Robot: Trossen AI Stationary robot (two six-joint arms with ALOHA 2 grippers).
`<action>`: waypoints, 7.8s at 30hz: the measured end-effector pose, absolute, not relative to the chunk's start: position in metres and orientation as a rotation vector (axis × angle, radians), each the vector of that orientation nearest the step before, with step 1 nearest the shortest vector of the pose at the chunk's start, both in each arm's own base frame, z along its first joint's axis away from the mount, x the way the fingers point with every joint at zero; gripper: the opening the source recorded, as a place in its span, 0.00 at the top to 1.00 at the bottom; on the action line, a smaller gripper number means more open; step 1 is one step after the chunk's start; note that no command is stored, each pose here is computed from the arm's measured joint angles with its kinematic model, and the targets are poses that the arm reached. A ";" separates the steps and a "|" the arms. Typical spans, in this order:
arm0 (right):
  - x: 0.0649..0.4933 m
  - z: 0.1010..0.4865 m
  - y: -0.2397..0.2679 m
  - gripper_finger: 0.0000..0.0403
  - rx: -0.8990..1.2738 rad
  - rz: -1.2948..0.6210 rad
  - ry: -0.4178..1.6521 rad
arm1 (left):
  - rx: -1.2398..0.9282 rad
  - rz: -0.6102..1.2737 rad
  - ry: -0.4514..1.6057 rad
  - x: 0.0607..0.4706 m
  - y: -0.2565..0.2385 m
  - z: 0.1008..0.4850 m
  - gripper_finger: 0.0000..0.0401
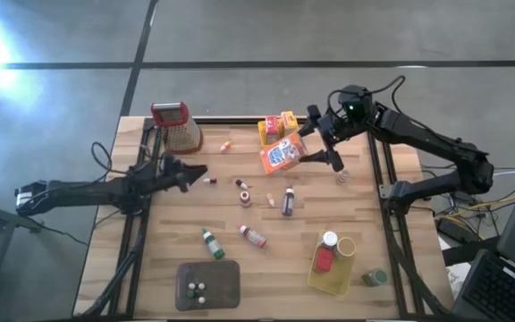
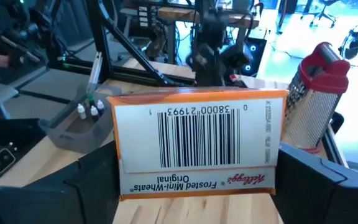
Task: Pick & Place Kitchen Items
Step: Put the orange cereal box into the top yellow bin
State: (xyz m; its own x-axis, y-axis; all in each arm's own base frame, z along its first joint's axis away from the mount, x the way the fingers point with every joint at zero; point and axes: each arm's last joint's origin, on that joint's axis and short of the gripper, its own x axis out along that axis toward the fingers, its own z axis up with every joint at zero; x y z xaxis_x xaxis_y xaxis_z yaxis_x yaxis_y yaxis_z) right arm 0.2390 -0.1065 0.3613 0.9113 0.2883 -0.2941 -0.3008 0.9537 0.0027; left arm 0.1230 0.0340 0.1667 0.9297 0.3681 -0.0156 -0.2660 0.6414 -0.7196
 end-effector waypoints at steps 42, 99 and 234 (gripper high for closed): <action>0.247 0.371 -0.113 0.19 -0.236 0.222 0.186 | -0.926 -0.059 -0.293 0.298 0.049 0.278 0.24; 0.258 0.369 -0.084 0.25 -0.188 0.342 0.189 | -0.599 -0.549 0.118 0.307 0.101 0.326 0.39; 0.326 0.307 -0.013 0.48 -0.526 -0.508 0.686 | -2.127 0.106 0.175 0.318 0.114 0.296 0.52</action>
